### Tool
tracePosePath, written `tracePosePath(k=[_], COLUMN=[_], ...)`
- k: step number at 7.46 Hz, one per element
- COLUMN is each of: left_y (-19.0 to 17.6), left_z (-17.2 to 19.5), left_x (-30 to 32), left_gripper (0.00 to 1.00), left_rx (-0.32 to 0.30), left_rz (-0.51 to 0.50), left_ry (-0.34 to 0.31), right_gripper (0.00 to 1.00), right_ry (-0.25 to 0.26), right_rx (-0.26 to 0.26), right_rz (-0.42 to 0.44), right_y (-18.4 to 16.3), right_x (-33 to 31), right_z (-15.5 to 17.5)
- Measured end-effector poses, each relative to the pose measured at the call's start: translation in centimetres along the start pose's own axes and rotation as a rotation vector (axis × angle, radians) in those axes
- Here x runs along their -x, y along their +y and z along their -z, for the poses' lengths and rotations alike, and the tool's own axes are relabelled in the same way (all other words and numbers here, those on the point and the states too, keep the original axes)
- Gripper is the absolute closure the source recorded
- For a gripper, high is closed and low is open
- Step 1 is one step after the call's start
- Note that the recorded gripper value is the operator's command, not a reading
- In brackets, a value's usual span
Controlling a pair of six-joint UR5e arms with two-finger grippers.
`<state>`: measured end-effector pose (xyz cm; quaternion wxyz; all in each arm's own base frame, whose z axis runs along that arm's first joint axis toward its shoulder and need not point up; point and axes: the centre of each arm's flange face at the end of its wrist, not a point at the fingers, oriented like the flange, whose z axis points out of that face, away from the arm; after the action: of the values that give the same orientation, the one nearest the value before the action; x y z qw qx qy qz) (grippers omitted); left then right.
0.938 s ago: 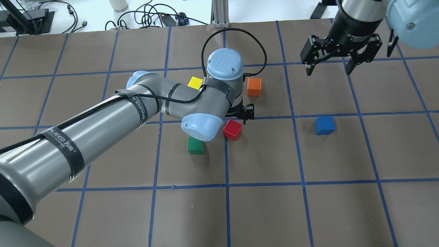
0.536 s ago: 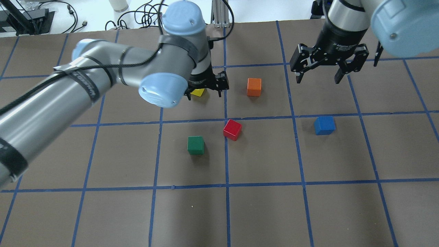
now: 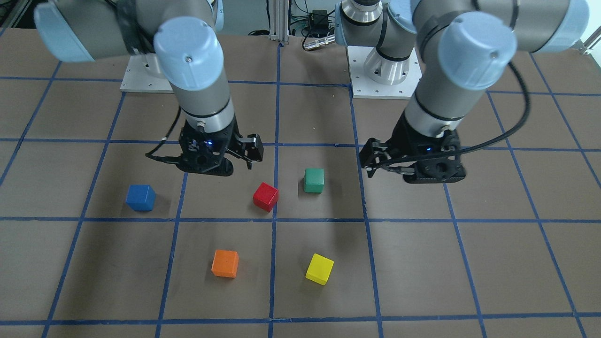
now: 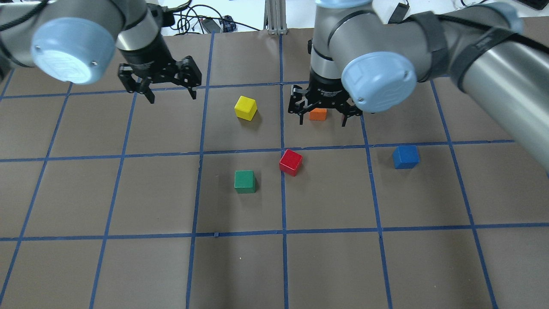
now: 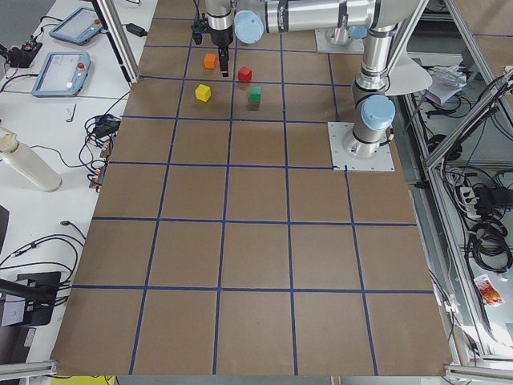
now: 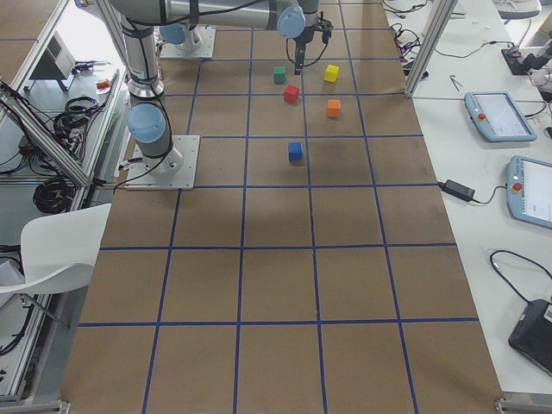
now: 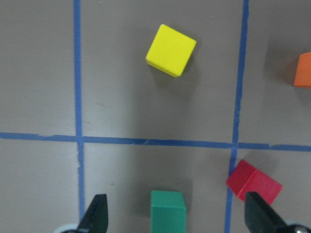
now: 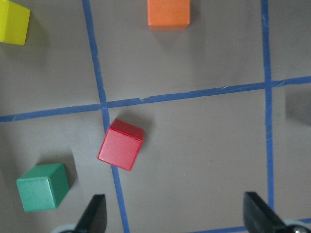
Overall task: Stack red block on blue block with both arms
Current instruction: 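Grasp the red cube with the right gripper while the left gripper withdraws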
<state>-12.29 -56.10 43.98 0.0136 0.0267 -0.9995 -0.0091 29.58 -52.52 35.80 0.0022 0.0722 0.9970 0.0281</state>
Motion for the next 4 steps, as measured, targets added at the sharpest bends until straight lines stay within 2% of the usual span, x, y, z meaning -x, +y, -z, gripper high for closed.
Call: tracePosePath(k=[2, 4], left_y=[0.9, 1.5], left_z=[3.1, 3.7], left_x=[4.0, 4.6], left_gripper=[0.0, 0.0], left_rx=[-0.004, -0.003], left_rz=[0.012, 0.015], left_ry=[0.036, 0.047], right_gripper=[0.0, 0.0], right_ry=[0.023, 0.064], right_rx=[0.03, 0.076], right_rz=[-0.143, -0.256], right_y=[-0.4, -0.3], right_x=[4.4, 6.3], right_z=[-6.6, -11.3])
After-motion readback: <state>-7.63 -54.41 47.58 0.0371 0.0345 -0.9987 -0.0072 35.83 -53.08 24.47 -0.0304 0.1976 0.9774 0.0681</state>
